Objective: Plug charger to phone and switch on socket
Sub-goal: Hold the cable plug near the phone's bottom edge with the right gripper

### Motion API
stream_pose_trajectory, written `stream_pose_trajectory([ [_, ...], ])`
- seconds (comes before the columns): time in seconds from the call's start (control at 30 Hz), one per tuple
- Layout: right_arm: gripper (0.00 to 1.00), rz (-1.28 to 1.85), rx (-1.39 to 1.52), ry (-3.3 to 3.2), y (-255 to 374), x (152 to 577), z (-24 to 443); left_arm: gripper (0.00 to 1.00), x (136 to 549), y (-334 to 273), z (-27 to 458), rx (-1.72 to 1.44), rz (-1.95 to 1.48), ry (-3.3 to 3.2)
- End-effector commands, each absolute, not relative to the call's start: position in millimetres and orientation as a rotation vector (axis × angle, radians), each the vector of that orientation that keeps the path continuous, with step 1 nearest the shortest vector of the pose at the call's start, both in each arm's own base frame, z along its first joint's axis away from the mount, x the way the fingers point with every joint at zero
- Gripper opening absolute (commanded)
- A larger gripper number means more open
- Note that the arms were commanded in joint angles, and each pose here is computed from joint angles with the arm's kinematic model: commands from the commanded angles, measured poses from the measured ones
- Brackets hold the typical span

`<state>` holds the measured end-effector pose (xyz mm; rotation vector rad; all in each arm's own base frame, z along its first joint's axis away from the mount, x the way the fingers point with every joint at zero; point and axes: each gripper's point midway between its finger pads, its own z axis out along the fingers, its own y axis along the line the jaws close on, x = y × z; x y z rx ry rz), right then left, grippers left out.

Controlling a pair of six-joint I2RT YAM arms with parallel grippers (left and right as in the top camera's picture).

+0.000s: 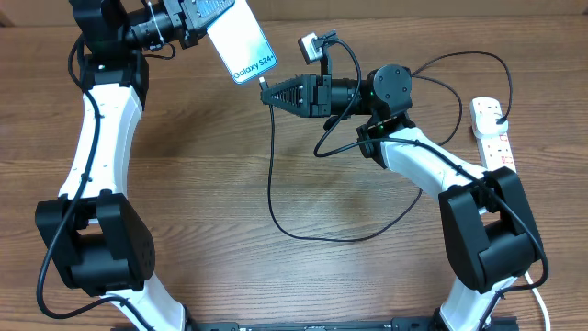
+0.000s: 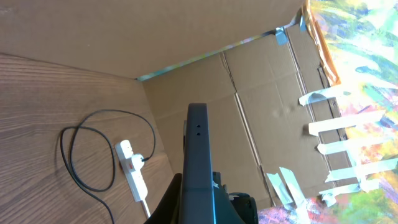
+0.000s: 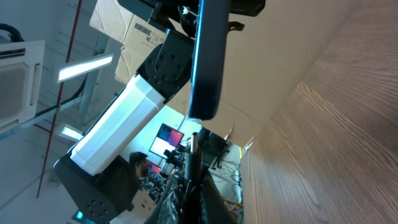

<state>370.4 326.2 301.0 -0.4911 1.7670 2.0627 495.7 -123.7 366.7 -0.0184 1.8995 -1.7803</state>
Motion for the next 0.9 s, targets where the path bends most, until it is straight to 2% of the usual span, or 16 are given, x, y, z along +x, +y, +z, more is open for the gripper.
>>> stream_pose_trajectory([
  [0.0,0.04,2.053,-0.487,1.735,326.5,374.0,309.2,0.04,494.6,-127.0,374.4,-0.011,-1.780,1.887],
  [0.87,0.04,2.048,-0.471,1.727,326.4,376.4,310.2,0.04,487.5,-136.0,374.0,0.038,-1.807,1.902],
])
